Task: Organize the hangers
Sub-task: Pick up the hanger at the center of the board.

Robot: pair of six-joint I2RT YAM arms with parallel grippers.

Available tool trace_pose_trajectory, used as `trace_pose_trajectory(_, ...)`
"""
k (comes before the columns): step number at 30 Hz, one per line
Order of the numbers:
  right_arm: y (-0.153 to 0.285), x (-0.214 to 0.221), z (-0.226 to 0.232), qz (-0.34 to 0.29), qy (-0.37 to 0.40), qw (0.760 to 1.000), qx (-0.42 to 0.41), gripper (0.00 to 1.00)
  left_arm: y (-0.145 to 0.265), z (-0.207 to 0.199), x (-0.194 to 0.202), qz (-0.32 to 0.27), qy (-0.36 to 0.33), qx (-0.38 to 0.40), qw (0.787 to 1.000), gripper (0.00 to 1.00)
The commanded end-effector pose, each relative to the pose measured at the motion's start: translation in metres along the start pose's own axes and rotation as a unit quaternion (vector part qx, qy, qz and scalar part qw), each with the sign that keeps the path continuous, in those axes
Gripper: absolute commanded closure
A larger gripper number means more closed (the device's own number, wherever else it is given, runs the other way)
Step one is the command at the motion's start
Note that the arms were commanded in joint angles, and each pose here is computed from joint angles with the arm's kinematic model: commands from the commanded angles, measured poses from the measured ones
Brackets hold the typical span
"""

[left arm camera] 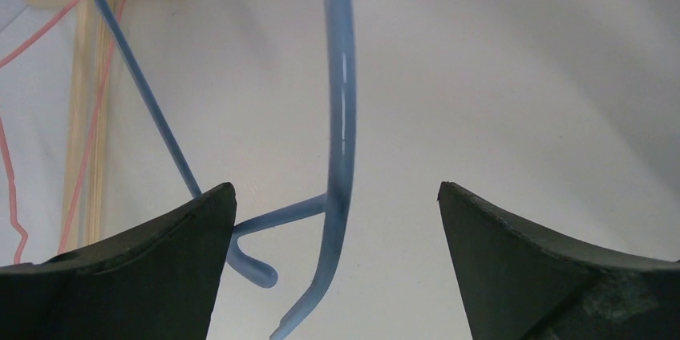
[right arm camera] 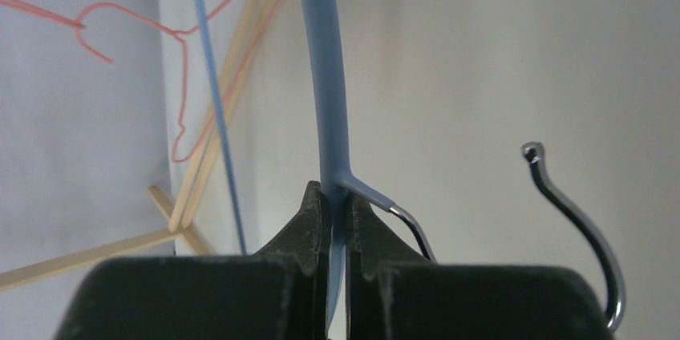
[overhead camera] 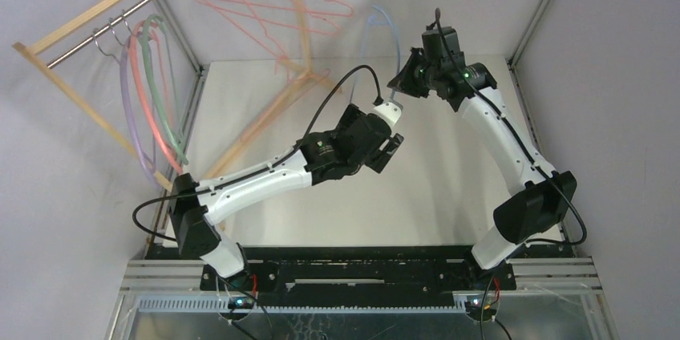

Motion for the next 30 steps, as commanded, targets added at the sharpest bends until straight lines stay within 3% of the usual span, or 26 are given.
trace_pose_trajectory(1,0.020,-0.023,0.025,-0.029,0.005,0.998,-0.057,1.00,0.004,-0.001,-0.015,-0.020,-0.003,0.001,1.000,0.00)
trace_pose_trajectory(15,0.058,-0.006,0.028,0.012,0.006,0.995,-0.097,1.00,-0.010,0.017,0.000,-0.031,-0.052,-0.084,0.995,0.01)
trace_pose_trajectory(17,0.062,-0.003,0.027,0.018,0.005,0.995,-0.097,1.00,-0.011,0.019,0.003,-0.034,-0.058,-0.091,0.994,0.04)
trace_pose_trajectory(22,0.072,0.001,0.023,0.026,-0.002,0.994,-0.104,1.00,-0.015,0.025,0.009,-0.034,-0.070,-0.111,0.991,0.27)
trace_pose_trajectory(30,0.082,0.012,0.019,0.046,-0.001,0.993,-0.107,1.00,-0.020,0.029,0.016,-0.033,-0.073,-0.120,0.989,0.78)
Point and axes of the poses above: each gripper's point midway between its finger pads, its own y axis back along the fingers, its own z axis along the line the jaws close on, x = y × z, the point moved 7 cm from there along y, back along the fingers, and after that the axes turned 12 degrees about y, right-handed, at the moved point
